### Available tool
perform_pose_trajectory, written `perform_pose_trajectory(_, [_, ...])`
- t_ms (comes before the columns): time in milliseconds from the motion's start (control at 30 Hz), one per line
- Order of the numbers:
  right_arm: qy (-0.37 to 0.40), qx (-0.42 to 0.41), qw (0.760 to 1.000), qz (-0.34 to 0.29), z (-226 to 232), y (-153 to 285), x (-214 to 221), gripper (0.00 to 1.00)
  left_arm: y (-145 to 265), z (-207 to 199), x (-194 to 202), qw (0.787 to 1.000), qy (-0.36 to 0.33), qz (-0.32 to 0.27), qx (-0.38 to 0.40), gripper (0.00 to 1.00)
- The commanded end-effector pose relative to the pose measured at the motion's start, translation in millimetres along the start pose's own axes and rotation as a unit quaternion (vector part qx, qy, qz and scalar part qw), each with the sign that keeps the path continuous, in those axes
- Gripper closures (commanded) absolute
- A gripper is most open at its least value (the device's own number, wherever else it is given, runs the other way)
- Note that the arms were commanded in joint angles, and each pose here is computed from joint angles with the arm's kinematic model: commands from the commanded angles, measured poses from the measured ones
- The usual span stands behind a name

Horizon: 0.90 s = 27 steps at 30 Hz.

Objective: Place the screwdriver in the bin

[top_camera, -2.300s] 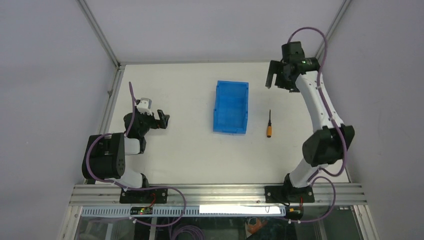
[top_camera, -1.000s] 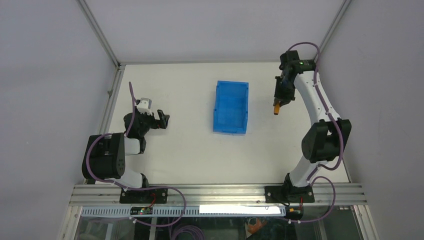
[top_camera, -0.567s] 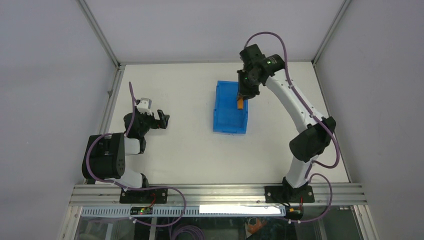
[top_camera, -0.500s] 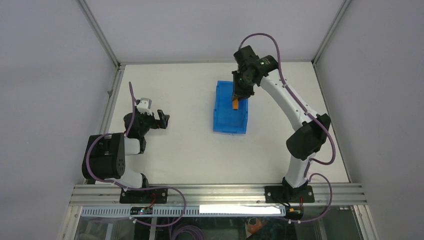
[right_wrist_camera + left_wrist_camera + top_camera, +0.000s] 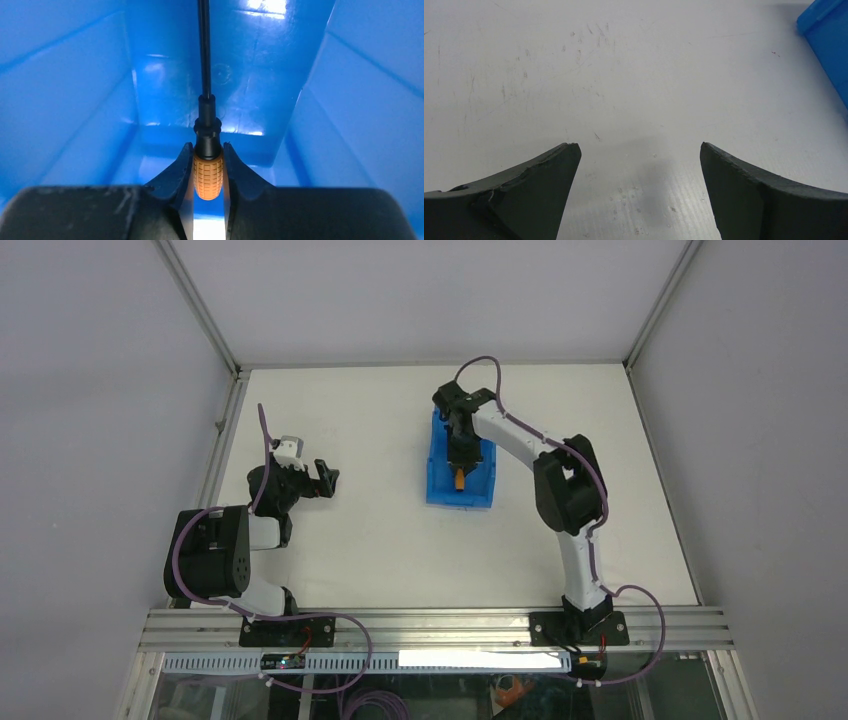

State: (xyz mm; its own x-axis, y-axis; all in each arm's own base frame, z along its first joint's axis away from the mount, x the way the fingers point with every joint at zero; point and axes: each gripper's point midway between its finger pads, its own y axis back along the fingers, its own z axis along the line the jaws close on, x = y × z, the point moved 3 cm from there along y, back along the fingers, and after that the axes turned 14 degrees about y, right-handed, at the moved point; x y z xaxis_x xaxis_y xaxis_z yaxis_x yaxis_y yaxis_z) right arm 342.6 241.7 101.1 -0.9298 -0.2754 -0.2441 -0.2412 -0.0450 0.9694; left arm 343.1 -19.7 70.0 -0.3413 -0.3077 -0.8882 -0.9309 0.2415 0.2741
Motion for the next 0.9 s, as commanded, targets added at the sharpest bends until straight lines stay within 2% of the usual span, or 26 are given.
perform_pose_trajectory(0, [-0.02, 0.023, 0.999, -0.041, 3.3, -18.5, -11.8, 0.91, -6.3, -7.8, -22.7, 0.999, -0.016, -0.042, 0.015, 0.01])
perform_pose_trajectory(200, [-0.021, 0.044, 0.998, -0.032, -0.7, -35.5, -9.7, 0.73, -6.5, -7.7, -22.8, 0.999, -0.016, -0.042, 0.014, 0.01])
perform_pose_trajectory(467, [-0.021, 0.06, 0.996, -0.069, -8.1, -10.8, -21.2, 0.61, -6.4, -7.6, -22.2, 0.999, -0.016, -0.041, 0.014, 0.01])
perform_pose_trajectory(633, [-0.013, 0.056, 0.99, -0.126, -10.7, 43.3, -32.6, 0.59, -6.4, -7.5, -22.3, 0.999, -0.016, -0.041, 0.014, 0.01])
perform_pose_trajectory(800, [0.02, 0.041, 0.971, -0.234, -19.1, 119.9, -46.2, 0.59, -6.5, -7.4, -23.0, 0.999, -0.016, -0.042, 0.014, 0.01])
perform_pose_trajectory(867, [0.029, 0.039, 0.958, -0.281, -27.5, 151.9, -45.8, 0.47, -6.5, -7.6, -22.5, 0.999, -0.016, -0.041, 0.014, 0.01])
